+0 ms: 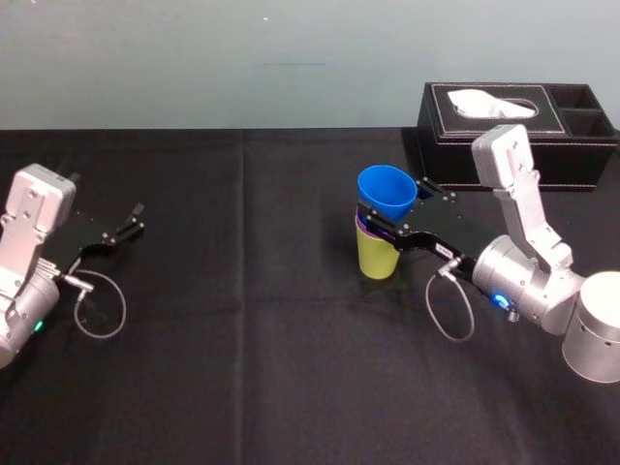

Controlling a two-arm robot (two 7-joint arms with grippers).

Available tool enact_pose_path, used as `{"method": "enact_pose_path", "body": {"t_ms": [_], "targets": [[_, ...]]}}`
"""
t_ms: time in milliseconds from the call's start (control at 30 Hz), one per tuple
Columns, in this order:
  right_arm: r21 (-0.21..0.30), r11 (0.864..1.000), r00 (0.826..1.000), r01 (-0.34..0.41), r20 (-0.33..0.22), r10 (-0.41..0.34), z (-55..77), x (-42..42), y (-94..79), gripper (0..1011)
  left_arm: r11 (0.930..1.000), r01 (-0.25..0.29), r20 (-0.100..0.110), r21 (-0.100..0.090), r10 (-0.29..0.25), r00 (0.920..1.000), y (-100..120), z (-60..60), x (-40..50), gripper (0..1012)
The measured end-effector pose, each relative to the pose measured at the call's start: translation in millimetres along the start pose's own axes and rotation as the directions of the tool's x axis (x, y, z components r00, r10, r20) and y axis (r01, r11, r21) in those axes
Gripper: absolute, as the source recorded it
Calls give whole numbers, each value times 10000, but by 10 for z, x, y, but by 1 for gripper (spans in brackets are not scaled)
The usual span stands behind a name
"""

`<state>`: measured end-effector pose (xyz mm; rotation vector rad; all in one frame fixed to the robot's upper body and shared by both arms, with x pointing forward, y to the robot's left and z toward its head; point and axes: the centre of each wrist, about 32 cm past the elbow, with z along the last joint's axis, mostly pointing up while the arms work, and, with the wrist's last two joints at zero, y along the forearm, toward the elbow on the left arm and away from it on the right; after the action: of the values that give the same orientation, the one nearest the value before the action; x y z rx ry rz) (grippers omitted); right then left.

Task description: Stack the three plastic cups sequentially using one hand.

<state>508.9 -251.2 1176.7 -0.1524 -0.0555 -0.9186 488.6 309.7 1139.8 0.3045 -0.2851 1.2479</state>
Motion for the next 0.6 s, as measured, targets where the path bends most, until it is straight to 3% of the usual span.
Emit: {"method": "enact_pose_path", "body": {"t_ms": [333, 600], "targets": [[-10, 10000, 10000, -8, -13, 8, 3, 4, 0, 722, 10000, 0, 0, 0, 0, 10000, 0, 0, 0, 1011], [-17, 10000, 10000, -16, -18, 16, 6, 5, 1, 915, 10000, 0, 0, -1, 0, 10000, 0, 0, 0, 1011]]}}
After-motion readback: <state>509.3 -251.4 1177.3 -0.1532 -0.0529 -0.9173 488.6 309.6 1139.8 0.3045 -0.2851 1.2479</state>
